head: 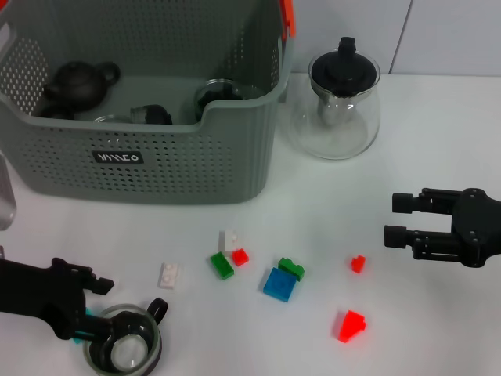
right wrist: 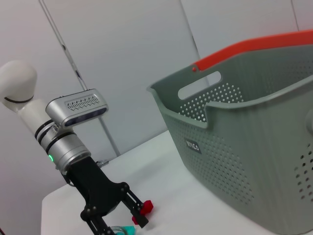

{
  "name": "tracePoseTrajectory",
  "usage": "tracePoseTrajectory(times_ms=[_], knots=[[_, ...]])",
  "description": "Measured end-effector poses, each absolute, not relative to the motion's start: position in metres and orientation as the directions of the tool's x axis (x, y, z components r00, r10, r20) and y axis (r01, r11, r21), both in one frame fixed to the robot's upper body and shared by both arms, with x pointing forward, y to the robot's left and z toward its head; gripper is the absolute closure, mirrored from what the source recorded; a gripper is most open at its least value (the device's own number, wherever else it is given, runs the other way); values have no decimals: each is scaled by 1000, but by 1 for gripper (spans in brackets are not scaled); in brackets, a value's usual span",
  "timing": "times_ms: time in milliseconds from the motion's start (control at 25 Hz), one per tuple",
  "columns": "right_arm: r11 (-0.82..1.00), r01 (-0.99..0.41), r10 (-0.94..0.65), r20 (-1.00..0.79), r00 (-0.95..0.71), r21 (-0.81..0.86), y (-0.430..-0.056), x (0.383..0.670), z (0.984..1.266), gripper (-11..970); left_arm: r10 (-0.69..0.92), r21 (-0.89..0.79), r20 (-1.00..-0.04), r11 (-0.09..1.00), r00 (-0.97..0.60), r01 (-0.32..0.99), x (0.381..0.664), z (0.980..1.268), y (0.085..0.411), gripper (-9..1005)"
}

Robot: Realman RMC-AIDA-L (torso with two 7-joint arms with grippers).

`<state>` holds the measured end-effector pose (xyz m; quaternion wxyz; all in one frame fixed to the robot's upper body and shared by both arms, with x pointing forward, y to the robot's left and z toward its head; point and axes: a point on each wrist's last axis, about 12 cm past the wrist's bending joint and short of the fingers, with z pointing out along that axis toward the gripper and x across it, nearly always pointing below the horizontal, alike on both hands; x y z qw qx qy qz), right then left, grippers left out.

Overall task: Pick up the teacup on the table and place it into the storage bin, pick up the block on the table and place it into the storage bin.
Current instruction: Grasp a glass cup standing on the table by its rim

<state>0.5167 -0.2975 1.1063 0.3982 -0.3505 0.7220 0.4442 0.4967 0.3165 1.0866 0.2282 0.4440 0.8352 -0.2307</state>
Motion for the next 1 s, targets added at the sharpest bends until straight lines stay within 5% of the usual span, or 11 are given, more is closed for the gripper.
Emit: tracePoseTrajectory(times_ms=[640,1000], knots=[[361,-858,-150,-885,-440,365,-298,516,1105,227,662,-184,-508,542,-552,820,507,1101,306,439],[362,-858,-150,-885,-440,365,-298,516,1105,228,670,-213,-449,562,-591,799,513,1109,302,713]])
